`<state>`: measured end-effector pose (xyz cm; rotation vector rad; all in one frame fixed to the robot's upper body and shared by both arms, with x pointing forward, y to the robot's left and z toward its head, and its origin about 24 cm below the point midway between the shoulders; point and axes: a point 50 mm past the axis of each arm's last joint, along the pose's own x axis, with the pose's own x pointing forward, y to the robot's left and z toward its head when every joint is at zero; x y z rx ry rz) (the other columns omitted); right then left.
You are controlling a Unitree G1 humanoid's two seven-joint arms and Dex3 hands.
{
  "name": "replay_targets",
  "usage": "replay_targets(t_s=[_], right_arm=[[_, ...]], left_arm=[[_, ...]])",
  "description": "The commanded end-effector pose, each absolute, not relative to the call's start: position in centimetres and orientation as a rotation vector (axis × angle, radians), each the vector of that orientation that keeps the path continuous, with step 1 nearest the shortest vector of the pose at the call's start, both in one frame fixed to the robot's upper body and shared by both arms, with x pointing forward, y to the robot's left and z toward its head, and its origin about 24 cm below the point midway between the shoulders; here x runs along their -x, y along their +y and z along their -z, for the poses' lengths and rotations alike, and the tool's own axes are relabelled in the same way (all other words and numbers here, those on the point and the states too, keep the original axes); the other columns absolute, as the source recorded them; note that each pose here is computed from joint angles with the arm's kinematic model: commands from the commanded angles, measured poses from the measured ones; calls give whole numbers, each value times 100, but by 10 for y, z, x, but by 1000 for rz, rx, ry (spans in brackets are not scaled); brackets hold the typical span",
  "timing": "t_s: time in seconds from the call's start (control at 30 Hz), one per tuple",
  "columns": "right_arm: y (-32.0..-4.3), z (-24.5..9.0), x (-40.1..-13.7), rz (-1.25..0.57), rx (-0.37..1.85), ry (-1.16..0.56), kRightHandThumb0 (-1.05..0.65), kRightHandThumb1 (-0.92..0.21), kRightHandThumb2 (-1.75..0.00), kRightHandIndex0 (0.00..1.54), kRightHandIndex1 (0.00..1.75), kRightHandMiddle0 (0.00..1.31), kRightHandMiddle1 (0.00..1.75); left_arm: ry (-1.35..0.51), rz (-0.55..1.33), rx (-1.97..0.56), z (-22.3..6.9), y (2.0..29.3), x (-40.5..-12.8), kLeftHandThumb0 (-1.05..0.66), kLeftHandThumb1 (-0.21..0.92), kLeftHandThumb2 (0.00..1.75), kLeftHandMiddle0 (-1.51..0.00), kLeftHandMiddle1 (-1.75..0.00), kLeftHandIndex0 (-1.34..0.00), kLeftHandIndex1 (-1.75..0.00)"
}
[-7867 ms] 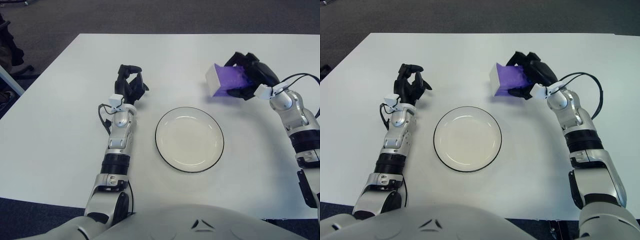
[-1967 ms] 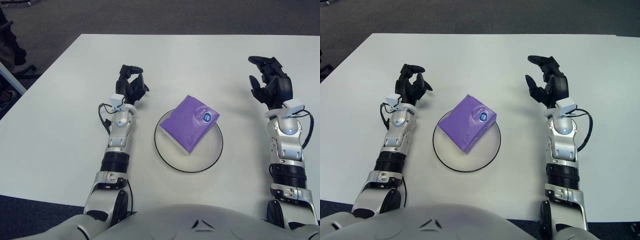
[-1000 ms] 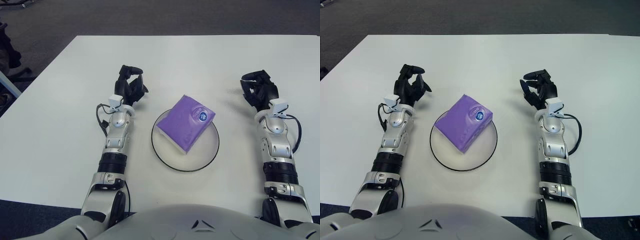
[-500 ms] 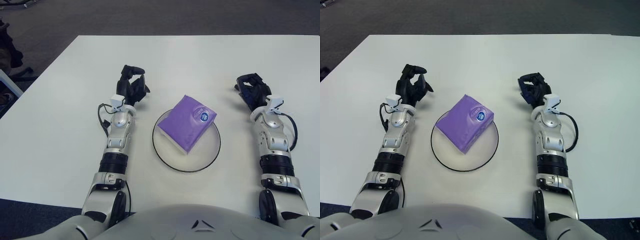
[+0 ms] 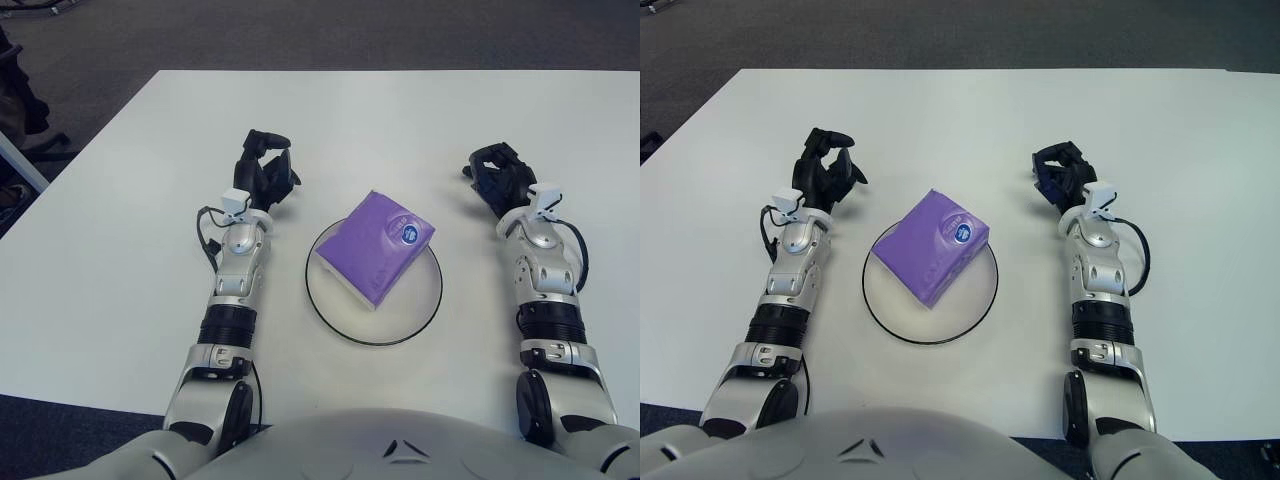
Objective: Put the tissue paper into the plate.
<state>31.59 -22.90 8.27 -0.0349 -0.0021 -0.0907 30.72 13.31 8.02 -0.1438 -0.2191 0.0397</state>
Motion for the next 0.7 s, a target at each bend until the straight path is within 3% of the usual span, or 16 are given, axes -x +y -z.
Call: replay_targets(t_s=[0.0, 0.67], right_arm=[[-227, -45, -306, 65, 14, 194, -1, -70, -72, 50, 139, 26, 175], [-225, -44, -308, 51, 38, 193, -1, -68, -77, 51, 142, 24, 175]], left_arm=[[39, -85, 172, -11, 132, -274, -36, 81, 66, -87, -175, -27, -175], [42, -86, 177, -10, 133, -275, -36, 81, 66, -87, -175, -27, -175]])
